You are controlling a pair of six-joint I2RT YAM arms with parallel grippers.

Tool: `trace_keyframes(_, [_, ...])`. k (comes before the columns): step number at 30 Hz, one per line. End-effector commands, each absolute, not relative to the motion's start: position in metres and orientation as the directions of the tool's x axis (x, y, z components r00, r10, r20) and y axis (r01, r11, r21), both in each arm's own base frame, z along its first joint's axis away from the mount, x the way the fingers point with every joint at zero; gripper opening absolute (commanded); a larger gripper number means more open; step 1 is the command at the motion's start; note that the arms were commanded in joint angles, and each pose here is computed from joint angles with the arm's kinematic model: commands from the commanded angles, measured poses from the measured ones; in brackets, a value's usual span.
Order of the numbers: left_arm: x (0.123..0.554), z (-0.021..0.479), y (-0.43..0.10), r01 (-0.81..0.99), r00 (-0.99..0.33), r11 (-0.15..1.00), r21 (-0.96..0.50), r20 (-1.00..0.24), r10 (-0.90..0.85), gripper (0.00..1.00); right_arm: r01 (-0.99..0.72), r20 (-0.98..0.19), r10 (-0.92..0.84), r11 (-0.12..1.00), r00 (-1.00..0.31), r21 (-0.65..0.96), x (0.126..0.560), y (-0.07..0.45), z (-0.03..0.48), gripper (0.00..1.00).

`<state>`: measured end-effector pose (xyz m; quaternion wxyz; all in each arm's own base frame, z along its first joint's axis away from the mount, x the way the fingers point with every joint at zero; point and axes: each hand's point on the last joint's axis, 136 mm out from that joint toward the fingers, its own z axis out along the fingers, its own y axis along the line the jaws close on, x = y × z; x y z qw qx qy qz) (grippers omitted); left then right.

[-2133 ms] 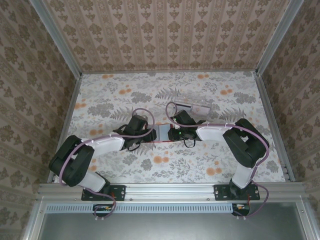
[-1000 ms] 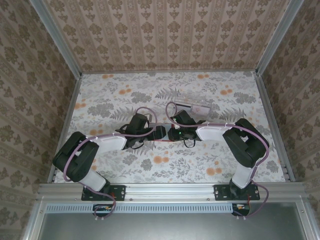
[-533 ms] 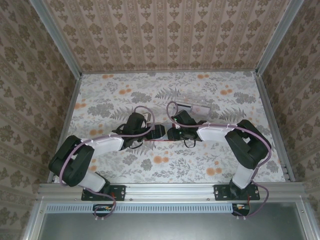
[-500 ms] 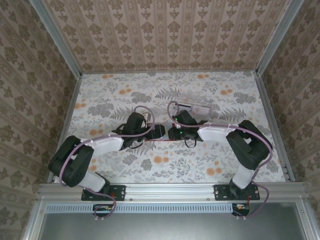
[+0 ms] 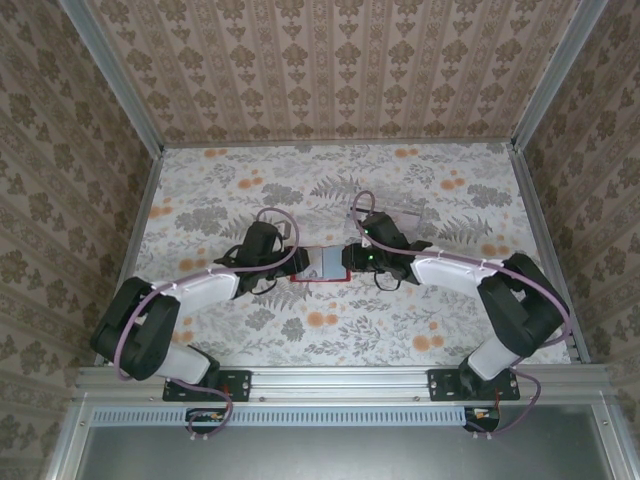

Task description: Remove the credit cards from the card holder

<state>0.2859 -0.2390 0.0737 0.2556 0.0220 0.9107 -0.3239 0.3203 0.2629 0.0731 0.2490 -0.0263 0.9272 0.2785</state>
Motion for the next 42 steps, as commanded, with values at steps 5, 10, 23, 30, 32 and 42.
trace_keyframes(5, [0.287, 0.043, -0.223, 0.159, -0.894, 0.833, -0.53, -0.436, -0.107, 0.08, -0.176, -0.404, 0.137, 0.743, -0.904, 0.646, 0.328, 0.305, 0.074, 0.21])
trace_keyframes(10, [0.287, 0.029, -0.223, 0.144, -0.908, 0.834, -0.532, -0.407, -0.103, 0.08, -0.154, -0.362, 0.141, 0.722, -0.922, 0.675, 0.331, 0.316, 0.063, 0.19])
trace_keyframes(23, [0.281, 0.014, -0.222, 0.118, -0.924, 0.835, -0.538, -0.368, -0.107, 0.08, -0.117, -0.314, 0.145, 0.721, -0.938, 0.683, 0.338, 0.326, 0.04, 0.19])
trace_keyframes(30, [0.279, 0.012, -0.223, 0.113, -0.927, 0.834, -0.54, -0.36, -0.107, 0.08, -0.11, -0.3, 0.144, 0.717, -0.943, 0.689, 0.34, 0.33, 0.033, 0.19])
trace_keyframes(32, [0.279, 0.012, -0.223, 0.114, -0.927, 0.834, -0.539, -0.36, -0.106, 0.08, -0.108, -0.295, 0.144, 0.712, -0.945, 0.694, 0.34, 0.331, 0.032, 0.19])
trace_keyframes(42, [0.279, 0.013, -0.225, 0.118, -0.927, 0.835, -0.538, -0.36, -0.102, 0.08, -0.103, -0.272, 0.14, 0.69, -0.952, 0.716, 0.338, 0.337, 0.029, 0.12])
